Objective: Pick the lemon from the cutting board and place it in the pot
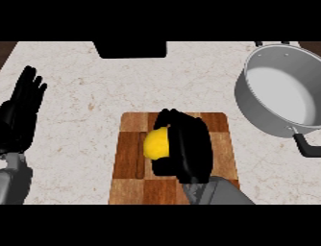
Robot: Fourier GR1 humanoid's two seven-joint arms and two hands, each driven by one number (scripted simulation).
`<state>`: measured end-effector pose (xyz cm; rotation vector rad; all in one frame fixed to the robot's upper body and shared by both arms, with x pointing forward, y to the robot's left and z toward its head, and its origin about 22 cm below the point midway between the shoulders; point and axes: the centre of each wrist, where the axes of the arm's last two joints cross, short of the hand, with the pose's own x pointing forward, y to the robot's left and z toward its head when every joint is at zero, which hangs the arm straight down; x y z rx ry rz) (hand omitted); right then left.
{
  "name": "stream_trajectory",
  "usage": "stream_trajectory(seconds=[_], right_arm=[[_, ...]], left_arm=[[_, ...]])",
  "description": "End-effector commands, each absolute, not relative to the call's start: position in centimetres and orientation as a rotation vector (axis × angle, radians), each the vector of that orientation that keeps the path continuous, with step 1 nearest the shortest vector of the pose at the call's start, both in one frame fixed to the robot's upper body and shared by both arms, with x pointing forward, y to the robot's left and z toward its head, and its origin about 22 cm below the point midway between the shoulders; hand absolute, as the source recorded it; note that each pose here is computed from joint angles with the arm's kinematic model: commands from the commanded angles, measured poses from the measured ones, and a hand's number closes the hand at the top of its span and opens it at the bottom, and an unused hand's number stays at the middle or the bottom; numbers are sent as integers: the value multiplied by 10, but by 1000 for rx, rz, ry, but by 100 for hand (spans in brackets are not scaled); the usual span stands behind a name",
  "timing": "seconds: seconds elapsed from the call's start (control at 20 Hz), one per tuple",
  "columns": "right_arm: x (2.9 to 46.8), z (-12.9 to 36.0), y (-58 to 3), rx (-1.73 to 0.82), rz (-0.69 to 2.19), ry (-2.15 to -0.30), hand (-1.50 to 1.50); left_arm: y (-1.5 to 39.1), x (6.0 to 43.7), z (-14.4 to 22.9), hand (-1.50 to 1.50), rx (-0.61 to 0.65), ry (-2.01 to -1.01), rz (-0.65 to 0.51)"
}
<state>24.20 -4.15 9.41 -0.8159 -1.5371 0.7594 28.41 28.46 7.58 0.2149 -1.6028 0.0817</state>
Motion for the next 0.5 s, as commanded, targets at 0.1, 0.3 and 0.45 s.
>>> stream_trajectory(seconds=[0.1,0.3,0.45], right_arm=[[237,144,-73,-996,462,-1666,150],[239,156,-101,-1129,389,-1613,150],[238,157,-133,-1124,334,-1624,150]], left_arm=[[274,287,79,0,206,-1609,76],[268,272,71,0,196,-1619,83],[289,280,90,0,202,-1614,77]])
